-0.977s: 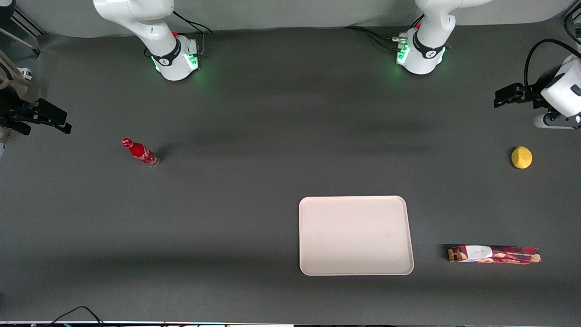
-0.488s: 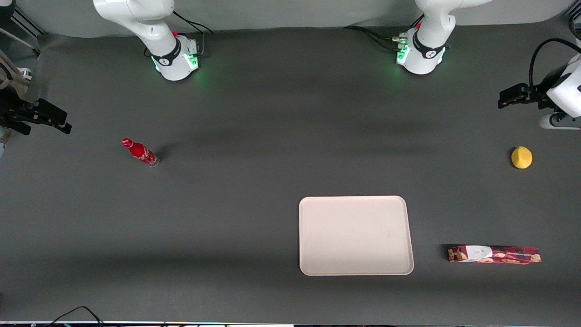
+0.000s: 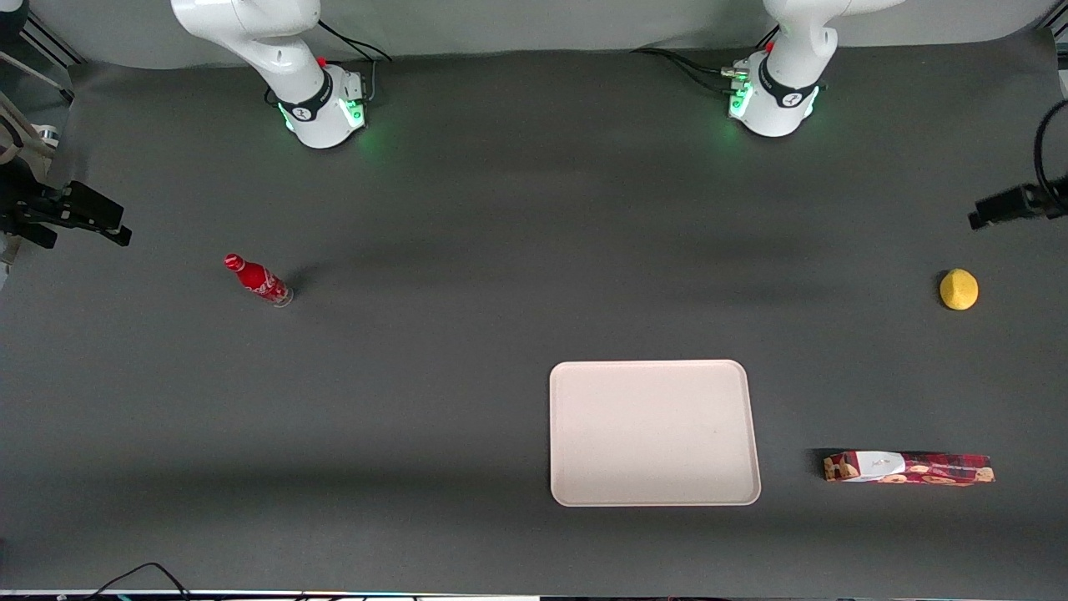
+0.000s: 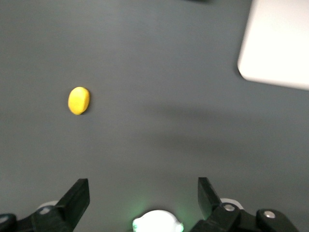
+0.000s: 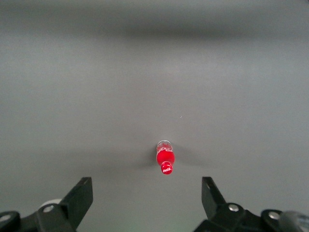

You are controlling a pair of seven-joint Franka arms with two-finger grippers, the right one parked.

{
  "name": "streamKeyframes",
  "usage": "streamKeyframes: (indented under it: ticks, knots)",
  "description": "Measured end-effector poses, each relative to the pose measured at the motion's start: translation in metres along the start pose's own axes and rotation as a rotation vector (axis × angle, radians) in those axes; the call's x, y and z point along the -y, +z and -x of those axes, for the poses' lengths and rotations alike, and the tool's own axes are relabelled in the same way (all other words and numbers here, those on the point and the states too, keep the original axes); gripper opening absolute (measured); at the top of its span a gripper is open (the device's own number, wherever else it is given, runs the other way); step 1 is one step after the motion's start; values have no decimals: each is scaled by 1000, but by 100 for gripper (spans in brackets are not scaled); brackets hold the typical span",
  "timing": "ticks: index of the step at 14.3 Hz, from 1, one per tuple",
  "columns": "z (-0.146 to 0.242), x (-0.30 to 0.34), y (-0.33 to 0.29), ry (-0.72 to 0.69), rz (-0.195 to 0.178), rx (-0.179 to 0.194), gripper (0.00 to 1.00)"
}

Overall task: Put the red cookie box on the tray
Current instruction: 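Move the left gripper toward the red plaid shortbread box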

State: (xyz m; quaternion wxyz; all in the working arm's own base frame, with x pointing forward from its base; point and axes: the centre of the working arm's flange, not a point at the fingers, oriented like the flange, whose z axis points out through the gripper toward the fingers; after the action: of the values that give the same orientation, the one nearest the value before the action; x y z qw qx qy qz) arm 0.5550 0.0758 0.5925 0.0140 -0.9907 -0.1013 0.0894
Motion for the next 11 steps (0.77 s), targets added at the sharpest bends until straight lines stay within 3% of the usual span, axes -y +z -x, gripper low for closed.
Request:
streamKeyframes:
  ticks: [4,5,8,11]
  knots:
    - [-67,14,36,-368,-20,26,100]
    - [-84,15,50,-464,-22,16,100]
    - [-131,9,94,-728,-11,-39,100]
    - [-168,3,131,-889,31,-124,100]
